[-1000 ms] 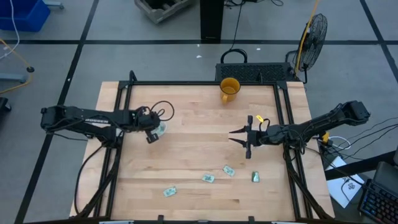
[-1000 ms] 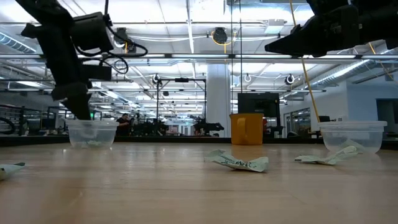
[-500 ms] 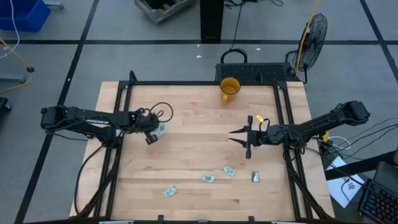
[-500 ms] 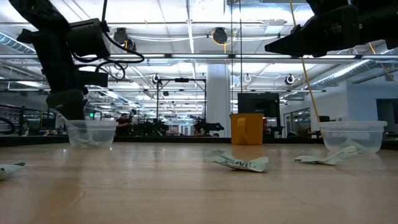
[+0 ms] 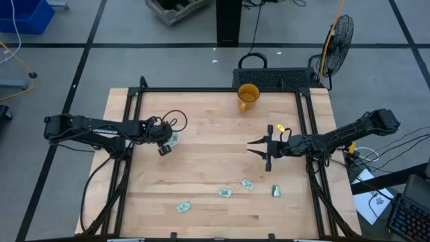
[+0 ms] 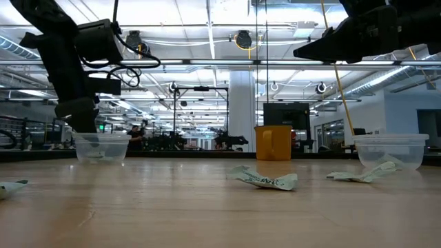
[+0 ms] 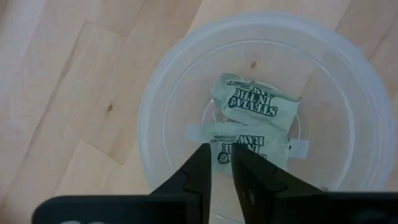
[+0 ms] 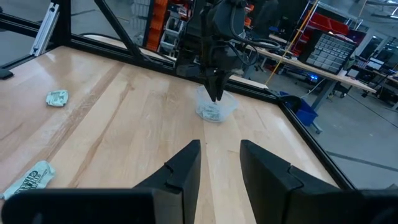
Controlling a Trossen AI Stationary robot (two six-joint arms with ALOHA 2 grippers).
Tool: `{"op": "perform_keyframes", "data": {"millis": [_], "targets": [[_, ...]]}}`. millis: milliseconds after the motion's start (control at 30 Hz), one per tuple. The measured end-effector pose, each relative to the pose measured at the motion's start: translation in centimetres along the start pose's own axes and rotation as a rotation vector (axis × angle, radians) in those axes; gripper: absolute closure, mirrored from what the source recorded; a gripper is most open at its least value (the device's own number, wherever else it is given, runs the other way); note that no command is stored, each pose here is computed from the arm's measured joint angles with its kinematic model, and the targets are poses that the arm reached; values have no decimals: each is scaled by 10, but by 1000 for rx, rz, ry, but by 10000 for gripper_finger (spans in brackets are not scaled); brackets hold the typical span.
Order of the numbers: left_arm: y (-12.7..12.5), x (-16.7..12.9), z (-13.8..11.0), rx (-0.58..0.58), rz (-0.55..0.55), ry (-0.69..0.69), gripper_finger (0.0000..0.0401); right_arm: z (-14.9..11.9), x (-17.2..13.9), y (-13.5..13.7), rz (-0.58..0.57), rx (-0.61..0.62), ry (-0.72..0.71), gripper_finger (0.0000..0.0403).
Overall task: Pick and place Stevia / Truvia into bins
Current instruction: Put the stevia packet into the right transparent container
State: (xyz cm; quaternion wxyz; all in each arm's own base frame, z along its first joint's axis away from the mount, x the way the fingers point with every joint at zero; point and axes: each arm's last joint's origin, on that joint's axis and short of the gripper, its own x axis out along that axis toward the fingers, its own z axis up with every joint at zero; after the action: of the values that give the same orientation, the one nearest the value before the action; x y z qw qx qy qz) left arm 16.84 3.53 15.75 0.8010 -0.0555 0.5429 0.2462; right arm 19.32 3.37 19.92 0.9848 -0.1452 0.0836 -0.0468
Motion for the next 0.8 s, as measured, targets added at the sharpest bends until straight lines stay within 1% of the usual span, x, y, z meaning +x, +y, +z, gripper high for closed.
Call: {"op": "perform_keyframes", "data": {"millis": [133,267,367,533,667,800], "targets": [[-1,0,2,-20,-5,-24,319,0,0,0,0,21,0,298],[-1,0,6,-28,-15,-63,324,0,0,0,1,27,2,298],[-3,-3,12,4,-33,-96,330,-1,0,0,4,45,10,298],[-8,-22,33,57,-64,-181,342,-1,0,2,53,76,1,293],[-11,-45,56,56,-97,-281,349,-2,1,2,64,105,8,279],[-15,-63,74,41,-135,-390,350,0,7,7,151,151,44,261]]}}
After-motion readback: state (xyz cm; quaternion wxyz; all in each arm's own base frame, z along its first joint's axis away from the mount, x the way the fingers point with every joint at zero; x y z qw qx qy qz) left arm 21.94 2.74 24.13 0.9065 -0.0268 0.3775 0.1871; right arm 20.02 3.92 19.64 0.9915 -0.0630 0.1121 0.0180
